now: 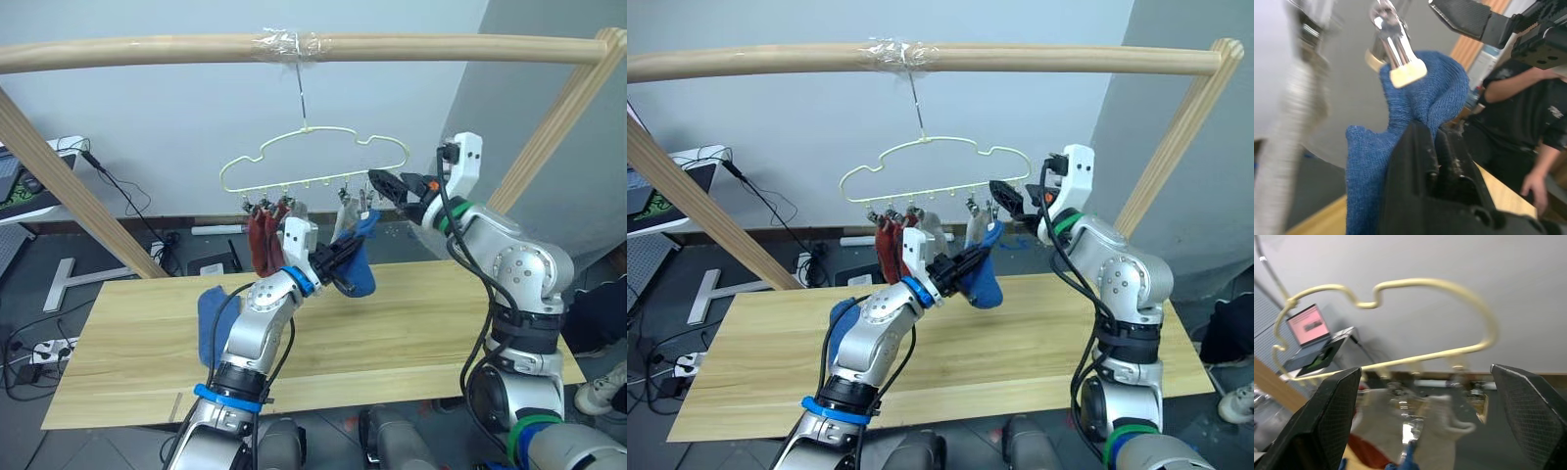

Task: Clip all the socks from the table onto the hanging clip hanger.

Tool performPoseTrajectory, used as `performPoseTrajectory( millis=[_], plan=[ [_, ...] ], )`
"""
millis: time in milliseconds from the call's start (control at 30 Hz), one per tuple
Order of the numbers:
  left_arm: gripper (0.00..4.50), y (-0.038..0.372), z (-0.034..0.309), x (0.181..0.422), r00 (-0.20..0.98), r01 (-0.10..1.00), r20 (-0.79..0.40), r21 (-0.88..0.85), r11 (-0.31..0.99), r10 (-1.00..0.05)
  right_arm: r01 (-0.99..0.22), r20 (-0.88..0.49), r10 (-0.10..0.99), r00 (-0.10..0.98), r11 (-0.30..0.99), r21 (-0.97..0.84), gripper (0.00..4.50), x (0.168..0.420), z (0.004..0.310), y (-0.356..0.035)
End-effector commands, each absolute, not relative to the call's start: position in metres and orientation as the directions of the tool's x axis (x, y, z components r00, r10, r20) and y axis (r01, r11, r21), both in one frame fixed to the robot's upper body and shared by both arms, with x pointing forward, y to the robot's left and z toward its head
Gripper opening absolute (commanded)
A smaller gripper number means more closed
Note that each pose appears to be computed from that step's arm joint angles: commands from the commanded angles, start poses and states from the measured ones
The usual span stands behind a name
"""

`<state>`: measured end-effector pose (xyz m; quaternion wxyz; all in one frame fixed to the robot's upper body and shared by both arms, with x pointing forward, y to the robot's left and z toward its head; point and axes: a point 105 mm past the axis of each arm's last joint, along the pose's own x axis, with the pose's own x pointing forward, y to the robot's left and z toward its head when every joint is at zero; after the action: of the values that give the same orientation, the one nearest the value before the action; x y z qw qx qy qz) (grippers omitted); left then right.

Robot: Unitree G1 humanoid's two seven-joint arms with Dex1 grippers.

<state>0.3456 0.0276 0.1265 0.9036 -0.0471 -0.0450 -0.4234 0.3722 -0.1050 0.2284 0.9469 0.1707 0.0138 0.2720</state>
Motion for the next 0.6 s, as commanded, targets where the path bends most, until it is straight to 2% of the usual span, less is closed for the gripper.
performPoseTrajectory(
  millis=[33,167,367,533,600],
  plan=[
    [1.34,0.024,0.135,0.348,0.612,0.790,0.149,-0.089,0.606,-0.776,-0.502,0.175,0.470,0.865,0.811,0.300,4.50,0.366,0.247,-0.116],
    [2.62,0.023,0.129,0.344,0.587,0.808,0.131,-0.147,0.570,-0.799,-0.495,0.162,0.469,0.868,0.847,0.195,4.50,0.364,0.238,-0.116],
    [4.47,0.034,0.120,0.343,0.604,0.795,0.089,-0.128,0.592,-0.792,-0.485,0.159,0.476,0.865,0.874,0.023,4.50,0.360,0.221,-0.110],
    [4.47,0.042,0.124,0.344,0.621,0.783,0.093,-0.109,0.612,-0.778,-0.467,0.167,0.460,0.872,0.884,0.006,4.50,0.361,0.212,-0.108],
    [4.50,0.059,0.133,0.343,0.632,0.775,0.098,-0.060,0.629,-0.769,-0.440,0.189,0.432,0.882,0.898,0.005,4.13,0.362,0.210,-0.106]
  ],
)
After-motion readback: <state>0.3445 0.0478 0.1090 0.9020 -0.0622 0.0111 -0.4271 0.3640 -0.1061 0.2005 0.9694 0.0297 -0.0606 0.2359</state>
